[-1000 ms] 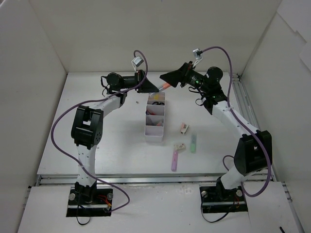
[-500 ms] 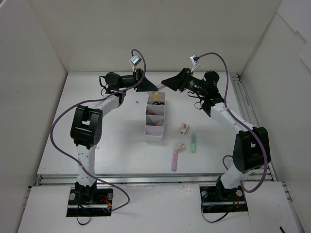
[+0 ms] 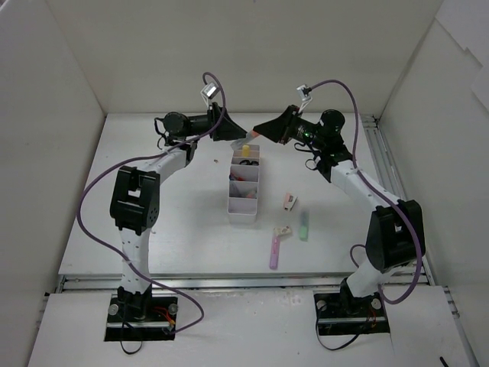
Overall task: Sort the stationery into containers
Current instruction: Place the pen in the storage box, then pick up the pen from the center of the board.
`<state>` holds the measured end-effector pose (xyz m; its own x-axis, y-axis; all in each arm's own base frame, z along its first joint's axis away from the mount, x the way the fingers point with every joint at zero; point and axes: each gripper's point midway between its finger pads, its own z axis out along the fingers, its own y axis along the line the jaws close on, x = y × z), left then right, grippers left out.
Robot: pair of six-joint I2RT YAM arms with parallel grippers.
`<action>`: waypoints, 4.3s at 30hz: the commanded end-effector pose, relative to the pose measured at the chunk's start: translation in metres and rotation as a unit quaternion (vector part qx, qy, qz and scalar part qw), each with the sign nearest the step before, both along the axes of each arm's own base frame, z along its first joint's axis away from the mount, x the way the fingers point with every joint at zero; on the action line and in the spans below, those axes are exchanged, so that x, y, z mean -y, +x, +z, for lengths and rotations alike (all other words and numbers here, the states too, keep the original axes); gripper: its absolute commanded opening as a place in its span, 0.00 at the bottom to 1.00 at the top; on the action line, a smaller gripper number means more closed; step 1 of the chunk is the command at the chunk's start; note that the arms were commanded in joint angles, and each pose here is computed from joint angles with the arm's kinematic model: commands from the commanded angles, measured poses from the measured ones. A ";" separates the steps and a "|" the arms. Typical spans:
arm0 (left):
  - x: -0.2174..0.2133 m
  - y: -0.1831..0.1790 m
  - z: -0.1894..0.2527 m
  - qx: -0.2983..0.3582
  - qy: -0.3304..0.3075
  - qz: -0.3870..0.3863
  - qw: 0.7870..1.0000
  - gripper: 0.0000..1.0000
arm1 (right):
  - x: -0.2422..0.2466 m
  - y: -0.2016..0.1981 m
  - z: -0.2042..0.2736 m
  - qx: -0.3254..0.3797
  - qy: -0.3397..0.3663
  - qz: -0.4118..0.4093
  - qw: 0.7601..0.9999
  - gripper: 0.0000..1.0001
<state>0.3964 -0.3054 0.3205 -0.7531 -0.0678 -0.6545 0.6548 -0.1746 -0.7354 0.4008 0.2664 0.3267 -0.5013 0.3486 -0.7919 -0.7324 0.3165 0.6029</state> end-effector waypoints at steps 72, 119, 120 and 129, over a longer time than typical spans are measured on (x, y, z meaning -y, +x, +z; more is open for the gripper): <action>-0.241 0.049 0.011 0.078 0.326 0.565 0.754 0.99 | 0.007 0.081 -0.046 0.181 -0.312 -0.126 0.924 0.98; -0.203 -0.029 0.037 0.141 0.340 0.537 0.759 0.99 | 0.169 -0.156 -0.309 -0.430 -0.497 -0.320 0.682 0.31; -0.203 -0.028 0.039 0.142 0.339 0.540 0.757 1.00 | 0.169 -0.158 -0.310 -0.435 -0.498 -0.320 0.679 0.31; -0.208 -0.025 0.042 0.150 0.343 0.550 0.747 0.99 | 0.166 -0.163 -0.310 -0.423 -0.523 -0.272 0.688 0.00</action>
<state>0.3693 -0.0989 0.3135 -0.4378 -0.1079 -0.8926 0.2505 0.9388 -0.2364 0.2354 0.0988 0.0078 -0.9481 0.1790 -0.2629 0.1900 0.9816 -0.0168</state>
